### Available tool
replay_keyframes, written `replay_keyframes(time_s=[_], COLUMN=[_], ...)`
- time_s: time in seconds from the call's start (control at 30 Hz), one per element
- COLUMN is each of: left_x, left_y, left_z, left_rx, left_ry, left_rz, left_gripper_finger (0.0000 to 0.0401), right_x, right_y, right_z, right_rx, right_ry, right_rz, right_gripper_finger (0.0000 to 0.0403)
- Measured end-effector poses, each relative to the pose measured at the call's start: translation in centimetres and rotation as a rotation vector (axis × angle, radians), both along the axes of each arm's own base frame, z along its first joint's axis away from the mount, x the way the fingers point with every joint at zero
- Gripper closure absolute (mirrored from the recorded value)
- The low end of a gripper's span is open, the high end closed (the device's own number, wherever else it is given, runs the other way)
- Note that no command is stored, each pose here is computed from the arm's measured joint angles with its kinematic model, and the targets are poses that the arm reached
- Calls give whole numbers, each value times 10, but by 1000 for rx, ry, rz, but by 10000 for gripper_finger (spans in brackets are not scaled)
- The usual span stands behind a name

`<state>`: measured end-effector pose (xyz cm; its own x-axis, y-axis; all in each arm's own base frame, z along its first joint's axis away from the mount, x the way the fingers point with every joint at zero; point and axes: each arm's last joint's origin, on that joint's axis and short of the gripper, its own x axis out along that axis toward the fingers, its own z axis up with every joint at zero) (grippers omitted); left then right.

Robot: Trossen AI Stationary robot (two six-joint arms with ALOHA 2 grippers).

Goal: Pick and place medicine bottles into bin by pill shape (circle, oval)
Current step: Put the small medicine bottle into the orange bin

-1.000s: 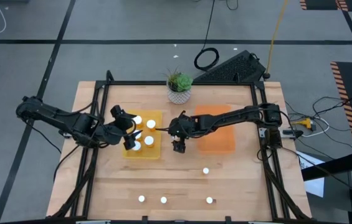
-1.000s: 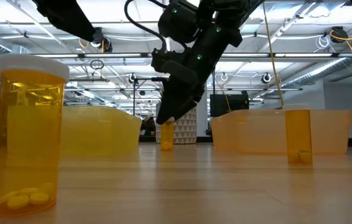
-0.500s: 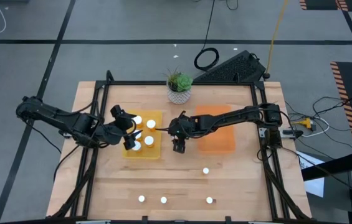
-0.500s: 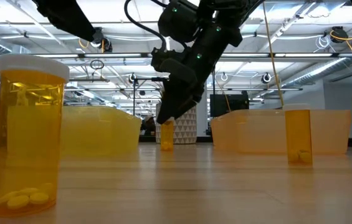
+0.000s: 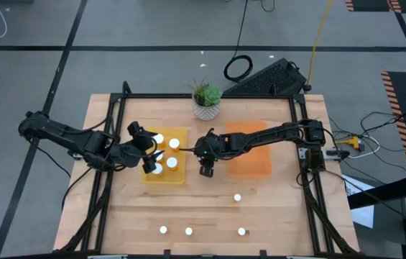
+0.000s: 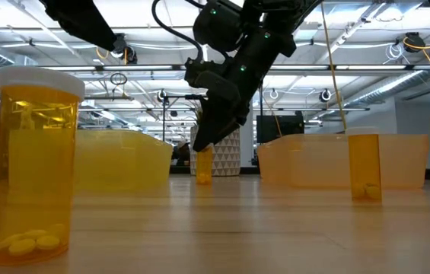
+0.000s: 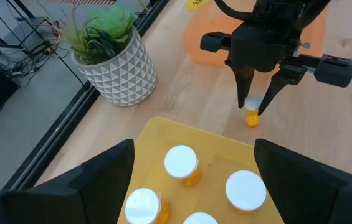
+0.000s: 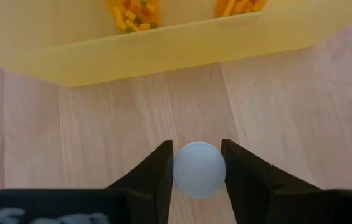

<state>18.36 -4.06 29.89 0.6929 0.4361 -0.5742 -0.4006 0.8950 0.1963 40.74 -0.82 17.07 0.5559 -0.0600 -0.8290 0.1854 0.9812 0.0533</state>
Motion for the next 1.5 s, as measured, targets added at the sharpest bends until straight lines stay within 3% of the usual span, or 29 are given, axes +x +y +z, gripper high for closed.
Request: replay_keyframes(time_s=[0.4, 0.7, 1.0, 1.17, 1.3, 1.5], left_x=[0, 0, 1, 2, 4, 4], left_y=[0, 0, 0, -1, -1, -1], left_z=[0, 0, 0, 2, 4, 4], left_rx=[0, -1, -4, -12, -9, -9], left_ry=[0, 0, -8, -33, -50, -57], left_rz=[0, 0, 1, 0, -8, -10], left_gripper_finger=[66, 66, 66, 66, 66, 66], right_x=[-3, -18, -52, -75, -95, -120], right_y=[8, 7, -1, -8, -18, -37], right_z=[9, 40, 83, 101, 102, 77], right_rx=[0, -5, -34, -144, -156, -150], right_ry=[-15, -22, 9, 45, 4, -52], right_rz=[19, 24, 26, -31, -63, -151], right_gripper_finger=[284, 283, 283, 283, 282, 282])
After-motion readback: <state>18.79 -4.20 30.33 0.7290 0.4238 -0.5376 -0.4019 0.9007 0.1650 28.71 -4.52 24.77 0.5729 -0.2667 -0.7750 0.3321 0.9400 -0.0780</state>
